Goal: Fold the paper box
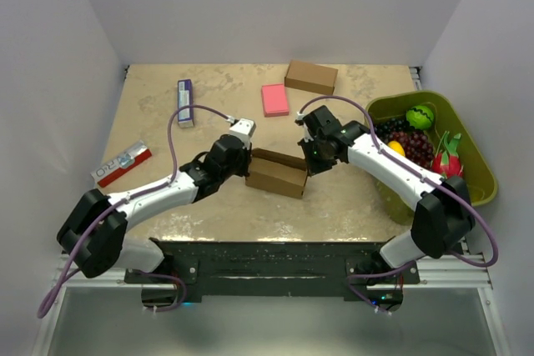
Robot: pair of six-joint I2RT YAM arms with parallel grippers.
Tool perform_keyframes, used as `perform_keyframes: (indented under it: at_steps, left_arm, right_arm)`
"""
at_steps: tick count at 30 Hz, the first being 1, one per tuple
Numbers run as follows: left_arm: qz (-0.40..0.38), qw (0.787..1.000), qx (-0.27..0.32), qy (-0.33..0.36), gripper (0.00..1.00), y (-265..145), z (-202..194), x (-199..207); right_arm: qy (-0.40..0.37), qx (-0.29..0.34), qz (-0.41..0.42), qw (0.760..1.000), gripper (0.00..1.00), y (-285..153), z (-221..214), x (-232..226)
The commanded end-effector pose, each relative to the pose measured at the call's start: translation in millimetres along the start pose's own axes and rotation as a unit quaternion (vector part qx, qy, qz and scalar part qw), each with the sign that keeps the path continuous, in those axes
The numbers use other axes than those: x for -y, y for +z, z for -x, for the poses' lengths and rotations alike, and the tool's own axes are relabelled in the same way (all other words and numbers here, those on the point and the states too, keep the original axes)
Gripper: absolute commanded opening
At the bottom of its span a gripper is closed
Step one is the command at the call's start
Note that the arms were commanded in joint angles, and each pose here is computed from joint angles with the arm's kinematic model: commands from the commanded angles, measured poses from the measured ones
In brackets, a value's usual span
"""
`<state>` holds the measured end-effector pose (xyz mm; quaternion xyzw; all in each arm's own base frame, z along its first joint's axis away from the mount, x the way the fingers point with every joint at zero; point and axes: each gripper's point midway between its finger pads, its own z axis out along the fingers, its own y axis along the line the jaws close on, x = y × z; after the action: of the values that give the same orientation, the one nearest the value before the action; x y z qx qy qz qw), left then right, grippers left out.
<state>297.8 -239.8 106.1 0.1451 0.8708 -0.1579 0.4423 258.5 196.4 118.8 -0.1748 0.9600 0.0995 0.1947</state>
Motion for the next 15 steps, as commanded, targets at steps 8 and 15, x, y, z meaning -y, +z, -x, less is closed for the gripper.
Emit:
perform_keyframes:
  at_steps: [8, 15]
  left_arm:
    - [0.031, 0.987, -0.154, 0.044, 0.00, -11.2, -93.5, -4.4]
    - [0.045, 0.990, -0.130, 0.032, 0.00, -17.9, -92.3, -1.6]
  right_arm:
    - [0.010, 0.050, 0.046, 0.998, 0.00, -20.5, 34.4, -24.1]
    - [0.056, 0.069, 0.066, 0.994, 0.00, -19.6, 36.5, -32.6]
